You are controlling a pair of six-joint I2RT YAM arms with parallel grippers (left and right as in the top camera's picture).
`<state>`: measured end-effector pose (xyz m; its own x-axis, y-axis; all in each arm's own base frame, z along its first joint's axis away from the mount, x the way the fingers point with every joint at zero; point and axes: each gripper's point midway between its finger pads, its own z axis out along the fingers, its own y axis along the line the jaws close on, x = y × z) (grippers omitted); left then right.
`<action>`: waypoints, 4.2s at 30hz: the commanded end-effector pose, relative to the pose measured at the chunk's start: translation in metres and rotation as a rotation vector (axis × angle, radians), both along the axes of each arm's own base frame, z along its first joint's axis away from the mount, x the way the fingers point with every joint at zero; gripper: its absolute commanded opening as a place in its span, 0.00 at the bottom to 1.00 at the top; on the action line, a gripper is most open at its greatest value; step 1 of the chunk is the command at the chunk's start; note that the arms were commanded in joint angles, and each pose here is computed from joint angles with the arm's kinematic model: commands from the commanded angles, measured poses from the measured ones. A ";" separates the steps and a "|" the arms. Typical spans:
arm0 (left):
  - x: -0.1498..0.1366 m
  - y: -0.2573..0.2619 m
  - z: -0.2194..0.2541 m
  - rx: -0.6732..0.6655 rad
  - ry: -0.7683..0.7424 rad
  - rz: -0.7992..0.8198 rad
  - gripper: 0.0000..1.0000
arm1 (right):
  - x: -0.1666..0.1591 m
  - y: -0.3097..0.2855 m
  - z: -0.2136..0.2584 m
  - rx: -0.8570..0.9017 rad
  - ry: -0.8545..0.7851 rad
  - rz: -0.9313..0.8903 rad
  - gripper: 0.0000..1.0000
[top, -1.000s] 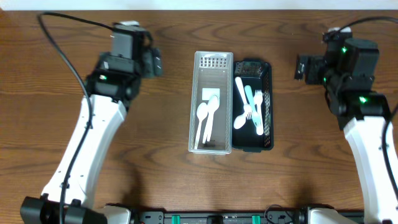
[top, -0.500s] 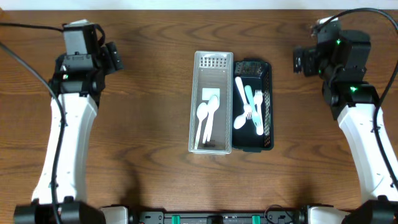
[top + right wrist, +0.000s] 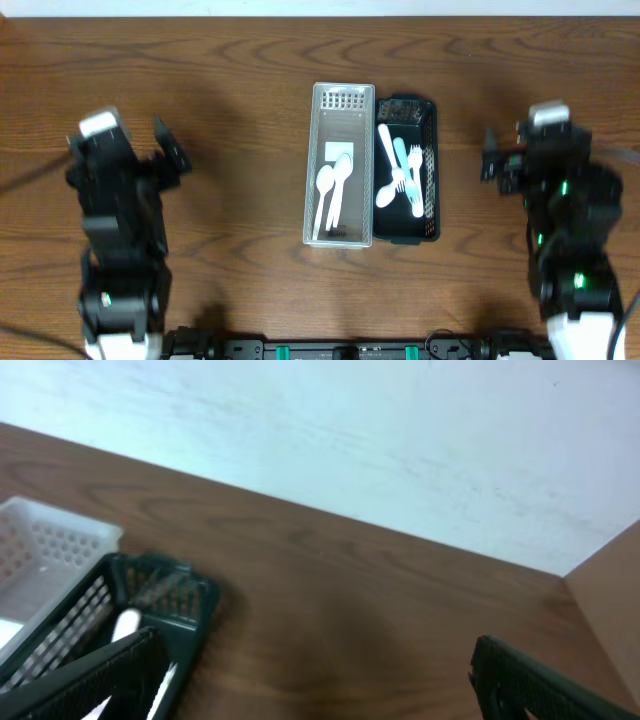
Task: Pack container
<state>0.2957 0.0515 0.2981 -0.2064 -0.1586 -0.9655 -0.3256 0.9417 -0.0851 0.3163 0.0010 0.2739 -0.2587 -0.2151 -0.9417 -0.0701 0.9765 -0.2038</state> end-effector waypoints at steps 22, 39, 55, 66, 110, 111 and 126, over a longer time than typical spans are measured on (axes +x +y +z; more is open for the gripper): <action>-0.040 -0.006 -0.086 0.016 -0.057 -0.025 0.98 | -0.056 -0.023 -0.073 -0.028 -0.068 -0.139 0.99; -0.040 -0.006 -0.086 0.016 -0.057 -0.025 0.98 | -0.127 -0.023 -0.201 -0.070 0.538 -0.125 0.99; -0.040 -0.006 -0.086 0.016 -0.057 -0.025 0.98 | -0.072 0.025 -0.107 0.029 -0.054 0.115 0.99; -0.040 -0.006 -0.086 0.016 -0.057 -0.025 0.98 | -0.070 0.024 -0.080 0.099 -0.341 0.105 0.99; -0.040 -0.006 -0.086 0.016 -0.057 -0.025 0.98 | -0.071 0.018 -0.116 0.205 -0.189 0.045 0.99; -0.040 -0.006 -0.086 0.016 -0.057 -0.025 0.98 | -0.071 0.018 -0.116 0.205 -0.189 0.045 0.99; -0.040 -0.006 -0.086 0.016 -0.057 -0.025 0.98 | -0.071 0.018 -0.116 0.205 -0.190 0.045 0.99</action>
